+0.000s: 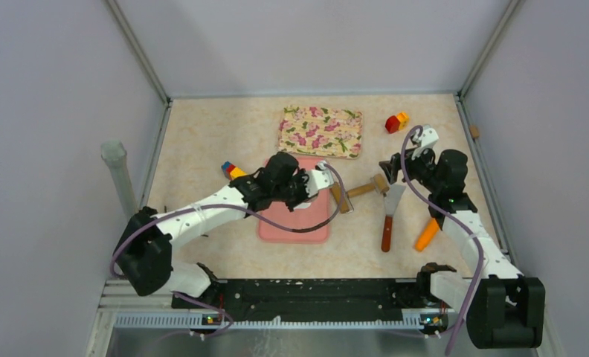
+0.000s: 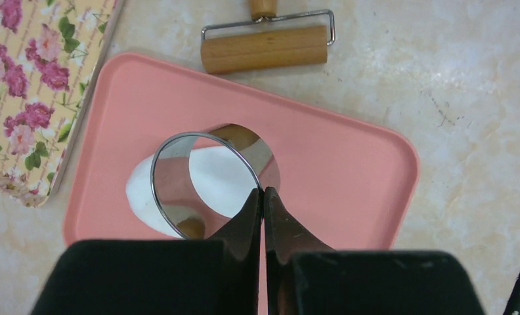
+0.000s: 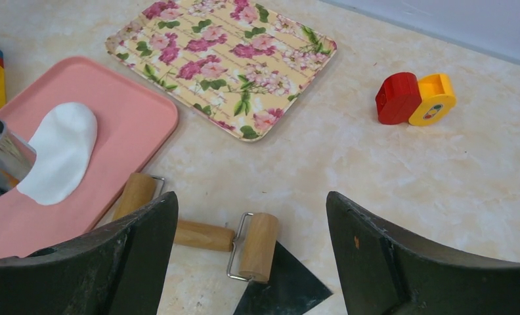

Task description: Roll out the dumpling wrappers from the dough

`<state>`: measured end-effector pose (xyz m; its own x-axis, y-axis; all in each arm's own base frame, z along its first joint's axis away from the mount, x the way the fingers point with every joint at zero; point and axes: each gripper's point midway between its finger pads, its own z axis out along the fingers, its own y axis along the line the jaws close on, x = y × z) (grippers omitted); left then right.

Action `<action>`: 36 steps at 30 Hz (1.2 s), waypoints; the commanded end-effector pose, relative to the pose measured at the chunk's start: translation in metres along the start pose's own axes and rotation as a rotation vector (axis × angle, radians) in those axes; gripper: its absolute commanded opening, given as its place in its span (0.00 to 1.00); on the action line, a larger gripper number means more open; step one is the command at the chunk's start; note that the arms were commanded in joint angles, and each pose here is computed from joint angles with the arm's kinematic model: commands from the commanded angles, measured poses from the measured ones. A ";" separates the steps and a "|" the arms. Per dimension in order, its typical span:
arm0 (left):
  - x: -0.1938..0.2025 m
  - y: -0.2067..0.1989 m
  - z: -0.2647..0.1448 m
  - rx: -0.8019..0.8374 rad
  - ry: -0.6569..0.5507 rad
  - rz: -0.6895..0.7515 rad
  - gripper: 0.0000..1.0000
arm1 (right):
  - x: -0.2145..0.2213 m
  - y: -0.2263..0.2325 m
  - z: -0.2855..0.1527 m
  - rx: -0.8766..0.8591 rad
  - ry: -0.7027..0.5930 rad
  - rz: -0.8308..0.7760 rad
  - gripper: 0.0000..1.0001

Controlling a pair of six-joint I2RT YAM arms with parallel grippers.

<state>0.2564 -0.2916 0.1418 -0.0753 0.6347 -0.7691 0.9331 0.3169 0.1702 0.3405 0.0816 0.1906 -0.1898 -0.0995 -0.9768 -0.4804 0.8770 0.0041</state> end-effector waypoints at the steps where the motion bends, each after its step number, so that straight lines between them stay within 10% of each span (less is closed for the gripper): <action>1: 0.017 0.004 0.011 -0.035 0.086 0.125 0.00 | -0.020 -0.001 -0.004 -0.002 -0.072 -0.033 0.81; 36: 0.062 0.001 0.035 -0.140 0.218 0.231 0.00 | -0.017 0.005 -0.002 -0.036 -0.068 -0.022 0.81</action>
<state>0.2615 -0.2671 0.0547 0.0043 0.8650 -0.5017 0.8945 0.2210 0.3886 0.3369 0.0866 0.1926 -0.1795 -0.0964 -0.9790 -0.5073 0.8617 0.0082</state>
